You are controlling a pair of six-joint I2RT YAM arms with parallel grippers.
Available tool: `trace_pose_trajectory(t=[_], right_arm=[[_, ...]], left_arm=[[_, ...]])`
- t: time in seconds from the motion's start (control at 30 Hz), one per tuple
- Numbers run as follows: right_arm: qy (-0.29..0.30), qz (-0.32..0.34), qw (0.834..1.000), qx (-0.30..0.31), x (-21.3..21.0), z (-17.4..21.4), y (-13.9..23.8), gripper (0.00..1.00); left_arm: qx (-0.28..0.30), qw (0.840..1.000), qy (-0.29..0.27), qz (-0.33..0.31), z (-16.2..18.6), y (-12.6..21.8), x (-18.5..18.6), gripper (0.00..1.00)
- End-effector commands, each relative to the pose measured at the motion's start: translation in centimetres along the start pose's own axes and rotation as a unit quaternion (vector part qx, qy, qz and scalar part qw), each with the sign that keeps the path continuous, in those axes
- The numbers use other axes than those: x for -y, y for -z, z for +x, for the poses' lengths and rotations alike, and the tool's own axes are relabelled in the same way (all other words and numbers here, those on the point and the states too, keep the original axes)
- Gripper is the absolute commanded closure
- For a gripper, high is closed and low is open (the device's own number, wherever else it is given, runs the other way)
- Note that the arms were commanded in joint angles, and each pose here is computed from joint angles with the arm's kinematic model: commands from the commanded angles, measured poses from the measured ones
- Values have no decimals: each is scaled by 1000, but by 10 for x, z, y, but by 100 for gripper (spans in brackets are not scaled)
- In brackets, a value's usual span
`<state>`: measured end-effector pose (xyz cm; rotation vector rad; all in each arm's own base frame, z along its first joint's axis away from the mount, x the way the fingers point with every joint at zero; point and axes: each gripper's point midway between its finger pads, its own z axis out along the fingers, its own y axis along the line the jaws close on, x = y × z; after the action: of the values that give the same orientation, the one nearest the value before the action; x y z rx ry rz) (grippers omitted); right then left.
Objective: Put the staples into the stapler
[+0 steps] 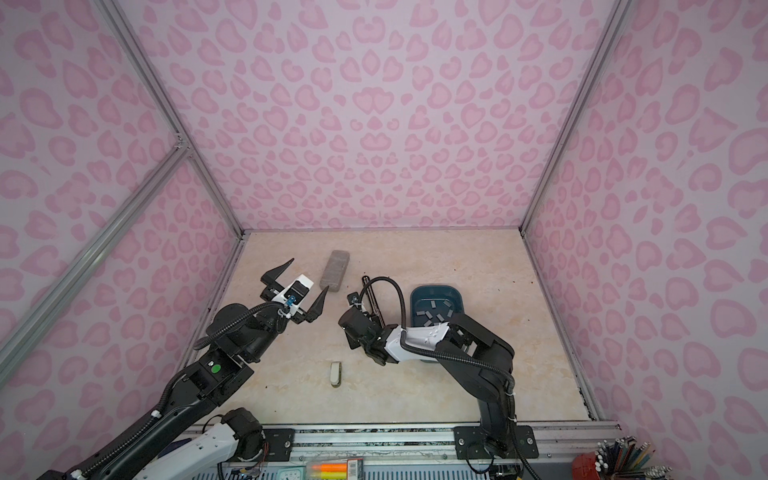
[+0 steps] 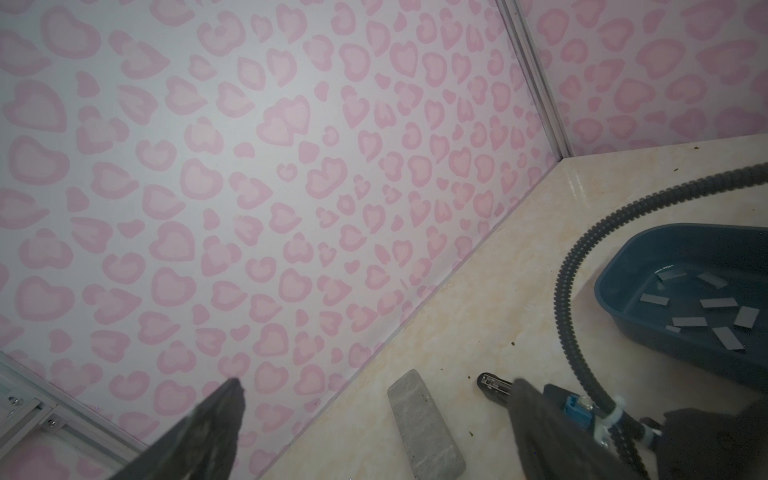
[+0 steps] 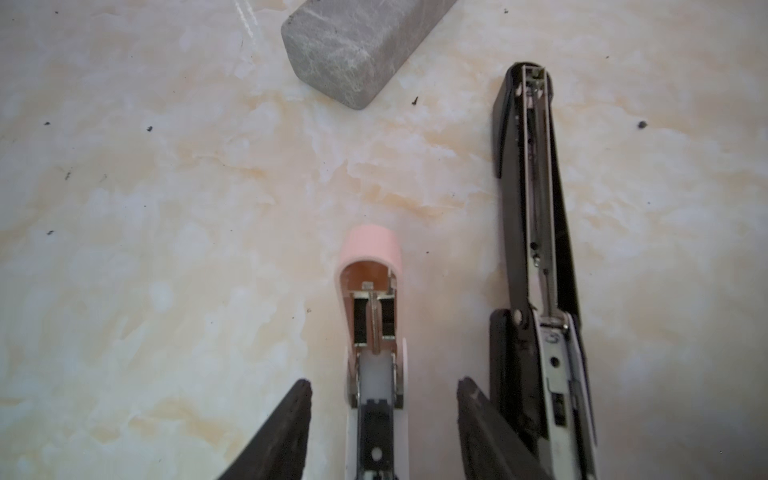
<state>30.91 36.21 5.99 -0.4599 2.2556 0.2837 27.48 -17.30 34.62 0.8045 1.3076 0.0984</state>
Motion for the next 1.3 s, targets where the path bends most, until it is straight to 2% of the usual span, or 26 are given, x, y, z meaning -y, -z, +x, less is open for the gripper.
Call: trace_pose_trajectory(t=[0.0, 0.37, 0.67, 1.03, 1.27], right_arm=[[6, 1, 1000, 20, 3, -9, 10, 42], [-13, 13, 994, 106, 39, -42, 85, 36], [-34, 27, 988, 150, 71, -51, 126, 31], [-74, 41, 979, 185, 112, -52, 152, 26], [-90, 43, 976, 193, 125, -51, 157, 24]], left_arm=[[4, 1000, 2, 0, -5, -2, -2, 2], [20, 1000, 9, 10, -18, -3, -4, 2], [-13, 1000, 4, 15, -8, -7, -3, 2], [-44, 999, -11, 24, 6, -16, 4, 2], [-69, 995, -46, 61, 25, -19, 23, 2]])
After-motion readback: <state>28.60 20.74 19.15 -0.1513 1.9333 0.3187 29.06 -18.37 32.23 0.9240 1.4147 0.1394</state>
